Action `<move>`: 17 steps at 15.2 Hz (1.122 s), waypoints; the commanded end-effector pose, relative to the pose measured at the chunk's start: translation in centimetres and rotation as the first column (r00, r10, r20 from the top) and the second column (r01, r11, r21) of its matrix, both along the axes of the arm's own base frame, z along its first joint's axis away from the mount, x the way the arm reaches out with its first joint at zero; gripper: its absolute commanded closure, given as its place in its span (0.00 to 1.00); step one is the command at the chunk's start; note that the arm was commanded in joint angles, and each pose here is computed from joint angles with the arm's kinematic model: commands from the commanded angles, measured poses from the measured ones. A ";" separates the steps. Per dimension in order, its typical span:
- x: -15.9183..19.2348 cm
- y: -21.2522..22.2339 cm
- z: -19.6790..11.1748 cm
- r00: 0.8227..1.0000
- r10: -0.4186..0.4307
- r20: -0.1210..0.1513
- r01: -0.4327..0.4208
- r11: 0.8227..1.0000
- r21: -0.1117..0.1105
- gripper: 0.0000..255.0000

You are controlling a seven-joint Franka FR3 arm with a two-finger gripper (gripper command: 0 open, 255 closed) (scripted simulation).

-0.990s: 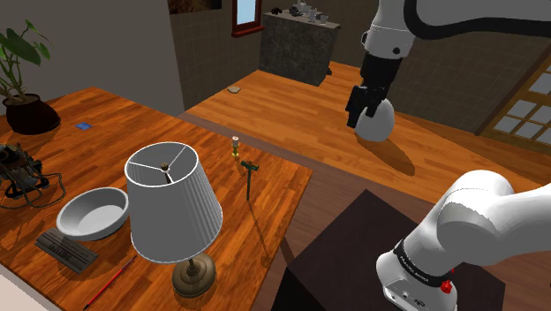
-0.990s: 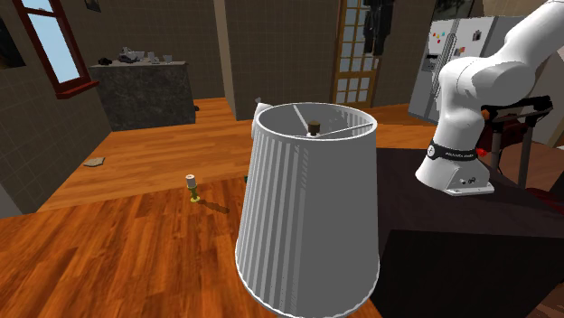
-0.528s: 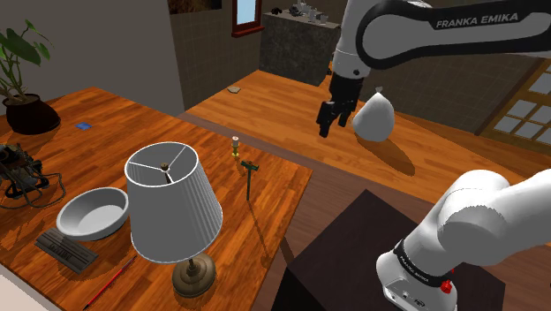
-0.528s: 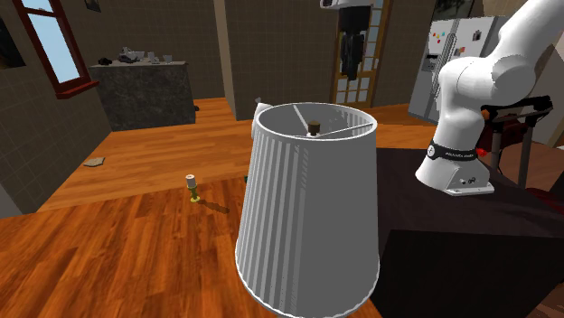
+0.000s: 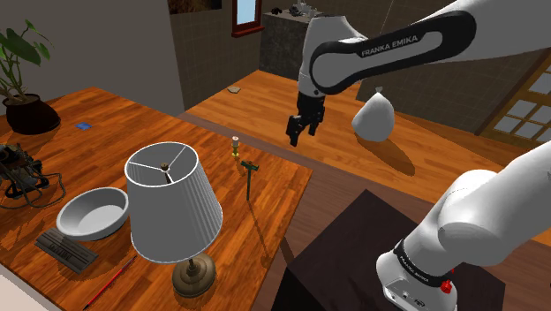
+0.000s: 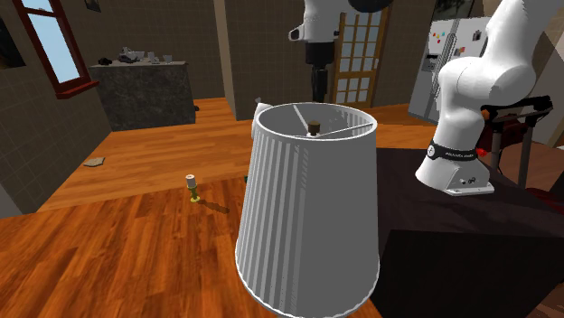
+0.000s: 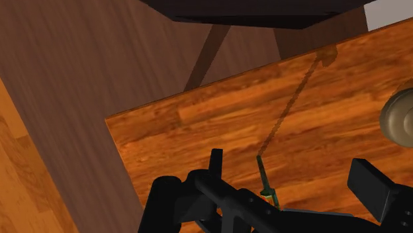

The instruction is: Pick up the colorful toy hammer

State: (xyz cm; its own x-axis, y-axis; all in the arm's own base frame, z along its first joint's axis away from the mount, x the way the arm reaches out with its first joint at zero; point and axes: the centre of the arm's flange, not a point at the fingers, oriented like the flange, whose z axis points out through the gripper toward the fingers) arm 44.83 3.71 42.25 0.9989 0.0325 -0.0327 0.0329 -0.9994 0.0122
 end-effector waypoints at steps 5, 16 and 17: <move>5.5 1.7 -5.3 1.000 0.020 0.010 -0.020 1.000 0.002 0.00; 15.7 4.8 -14.8 0.998 0.056 0.026 -0.056 0.998 0.004 0.00; 16.6 5.1 -15.7 0.998 0.059 0.028 -0.059 0.998 0.004 0.00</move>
